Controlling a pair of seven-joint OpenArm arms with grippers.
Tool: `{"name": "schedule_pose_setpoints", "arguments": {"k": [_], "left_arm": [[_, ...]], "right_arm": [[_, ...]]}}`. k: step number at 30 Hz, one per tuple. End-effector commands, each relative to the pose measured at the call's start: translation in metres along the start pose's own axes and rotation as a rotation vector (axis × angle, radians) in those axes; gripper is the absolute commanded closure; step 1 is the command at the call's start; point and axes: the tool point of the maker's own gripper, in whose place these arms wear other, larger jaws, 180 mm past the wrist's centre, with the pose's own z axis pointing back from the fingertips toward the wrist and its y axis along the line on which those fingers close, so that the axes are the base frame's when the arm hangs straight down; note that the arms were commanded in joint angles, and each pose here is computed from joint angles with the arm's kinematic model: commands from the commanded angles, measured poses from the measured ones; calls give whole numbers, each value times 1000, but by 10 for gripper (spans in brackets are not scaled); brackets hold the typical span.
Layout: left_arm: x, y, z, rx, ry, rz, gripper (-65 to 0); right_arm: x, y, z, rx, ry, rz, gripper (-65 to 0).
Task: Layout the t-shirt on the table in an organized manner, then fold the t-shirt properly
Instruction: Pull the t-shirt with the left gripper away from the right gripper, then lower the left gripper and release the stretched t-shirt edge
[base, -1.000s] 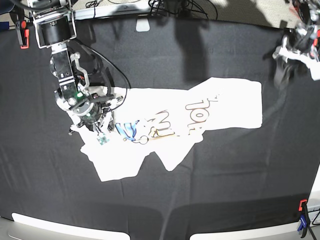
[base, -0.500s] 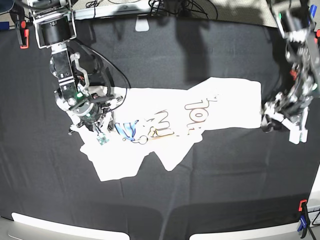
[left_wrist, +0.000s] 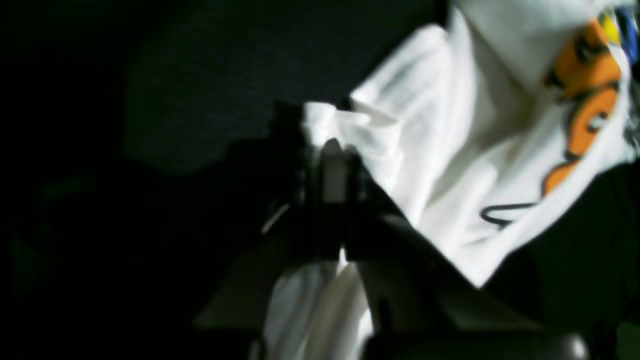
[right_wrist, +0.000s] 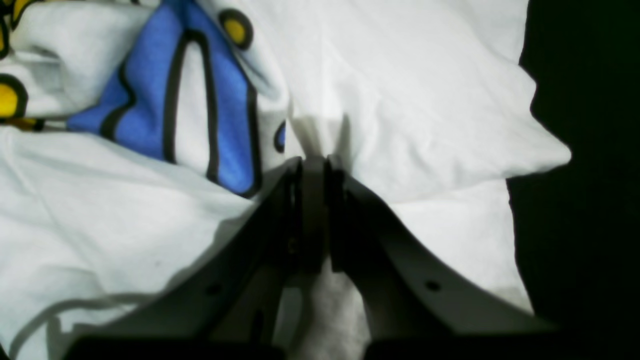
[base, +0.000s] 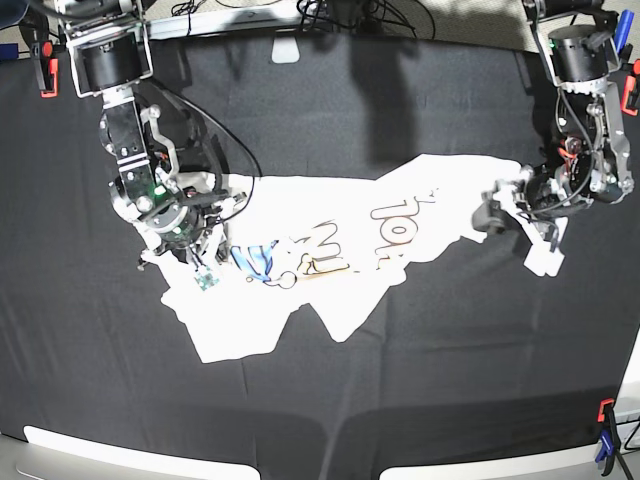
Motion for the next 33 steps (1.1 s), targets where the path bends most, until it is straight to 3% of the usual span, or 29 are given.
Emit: {"name": "schedule_pose_setpoints", "arguments": {"k": [1, 4, 8, 13, 17, 23, 28, 31, 33], "left_arm": [[27, 2, 6, -3, -88, -23, 0], [50, 18, 18, 55, -228, 49, 0], [64, 66, 58, 250, -407, 165, 0], [36, 117, 117, 511, -473, 213, 0], [2, 135, 157, 629, -473, 265, 0], [-30, 128, 200, 713, -493, 284, 0], [-30, 105, 211, 678, -493, 215, 0], [-12, 89, 209, 620, -500, 113, -201], [0, 87, 211, 615, -513, 77, -253]], "right_arm": [[6, -5, 1, -2, -7, 12, -21], [6, -5, 1, -2, -6, 13, -21], [7, -5, 1, -2, -7, 13, -21], [6, -5, 1, -2, -7, 12, -21], [7, -5, 1, -2, -7, 12, -21], [6, -5, 1, -2, -6, 12, -21], [6, -5, 1, -2, -6, 12, -21], [6, -5, 1, -2, -6, 12, -21], [6, -5, 1, -2, -6, 12, -21]]}}
